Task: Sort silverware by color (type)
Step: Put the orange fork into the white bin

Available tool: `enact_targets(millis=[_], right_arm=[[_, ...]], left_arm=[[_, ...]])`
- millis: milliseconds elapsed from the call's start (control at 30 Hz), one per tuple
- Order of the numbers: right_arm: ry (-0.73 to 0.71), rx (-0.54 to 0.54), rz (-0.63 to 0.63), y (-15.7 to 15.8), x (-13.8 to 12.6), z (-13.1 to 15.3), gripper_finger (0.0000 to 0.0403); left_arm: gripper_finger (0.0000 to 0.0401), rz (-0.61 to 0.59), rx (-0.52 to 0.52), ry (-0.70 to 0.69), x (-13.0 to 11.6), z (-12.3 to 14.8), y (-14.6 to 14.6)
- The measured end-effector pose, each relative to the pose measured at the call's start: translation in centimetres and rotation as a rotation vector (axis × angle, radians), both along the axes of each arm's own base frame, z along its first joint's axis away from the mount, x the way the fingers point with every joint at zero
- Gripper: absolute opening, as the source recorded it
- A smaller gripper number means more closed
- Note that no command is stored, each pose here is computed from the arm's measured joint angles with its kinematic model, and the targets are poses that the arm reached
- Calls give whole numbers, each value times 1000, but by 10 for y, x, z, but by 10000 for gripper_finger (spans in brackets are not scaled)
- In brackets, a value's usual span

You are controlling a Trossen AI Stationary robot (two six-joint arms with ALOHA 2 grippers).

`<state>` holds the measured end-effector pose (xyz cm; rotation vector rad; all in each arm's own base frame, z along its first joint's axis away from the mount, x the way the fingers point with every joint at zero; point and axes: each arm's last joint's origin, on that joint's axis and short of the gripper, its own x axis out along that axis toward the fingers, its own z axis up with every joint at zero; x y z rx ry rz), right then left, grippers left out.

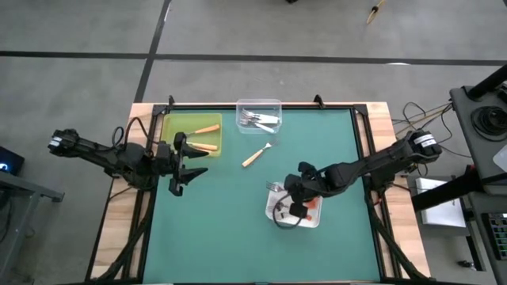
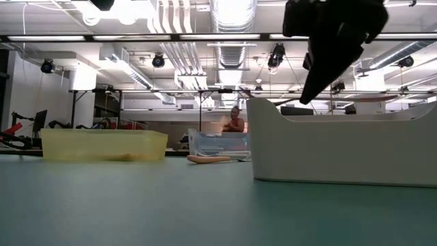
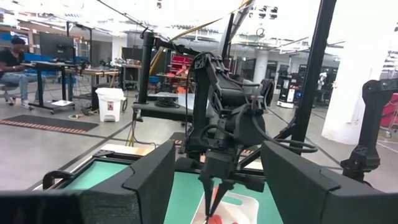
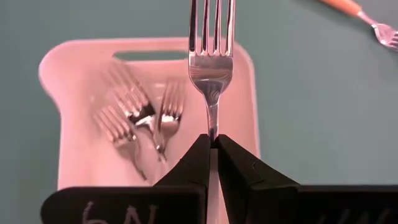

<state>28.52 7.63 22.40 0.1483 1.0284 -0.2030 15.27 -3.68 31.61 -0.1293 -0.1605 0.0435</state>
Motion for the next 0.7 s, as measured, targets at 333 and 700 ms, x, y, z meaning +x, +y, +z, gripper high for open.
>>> enact_targets(millis=[333, 700], right_arm=[[55, -23, 56, 10, -11, -14, 12], [52, -31, 71, 12, -11, -15, 12]], left_arm=[[219, 1, 10, 4, 0, 0, 0], [219, 2, 16, 5, 1, -1, 0]])
